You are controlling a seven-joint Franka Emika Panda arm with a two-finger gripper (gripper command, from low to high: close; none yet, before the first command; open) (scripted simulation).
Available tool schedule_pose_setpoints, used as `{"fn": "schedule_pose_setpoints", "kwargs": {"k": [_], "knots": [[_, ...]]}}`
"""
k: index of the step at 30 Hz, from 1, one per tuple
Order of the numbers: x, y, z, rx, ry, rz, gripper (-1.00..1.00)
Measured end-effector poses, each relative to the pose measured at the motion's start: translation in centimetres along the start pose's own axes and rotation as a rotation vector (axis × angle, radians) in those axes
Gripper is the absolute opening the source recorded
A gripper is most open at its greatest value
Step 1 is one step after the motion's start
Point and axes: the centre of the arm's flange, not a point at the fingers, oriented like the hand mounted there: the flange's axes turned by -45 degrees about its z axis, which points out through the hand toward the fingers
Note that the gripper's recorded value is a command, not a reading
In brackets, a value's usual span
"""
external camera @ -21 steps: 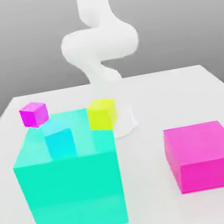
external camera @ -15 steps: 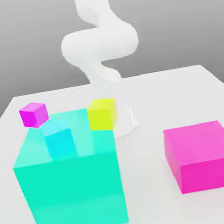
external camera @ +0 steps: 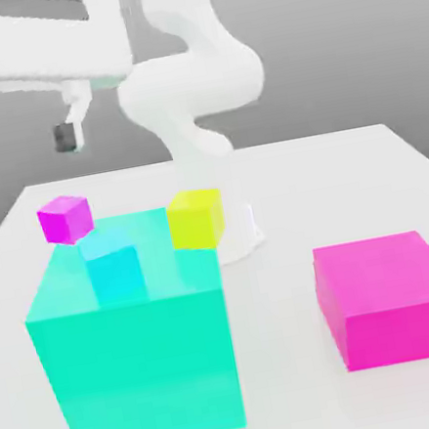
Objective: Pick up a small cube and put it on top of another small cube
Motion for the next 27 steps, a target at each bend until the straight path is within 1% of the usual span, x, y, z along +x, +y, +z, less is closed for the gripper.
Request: {"fn": "schedule_pose_setpoints", "kwargs": {"k": [7, 15, 22, 26, 27], "knots": [[-4.4, 3.5, 8.7, 0.078, -0.087, -0.192, 0.00], [-10.7, 5.8, 18.6, 0.194, -0.163, -0.421, 0.00], [-17.8, 6.3, 26.7, 0.314, -0.209, -0.620, 0.00], [-20.6, 5.3, 32.4, 0.340, -0.215, -0.660, 0.00], [-21.1, 4.9, 33.6, 0.341, -0.215, -0.661, -1.00]]}}
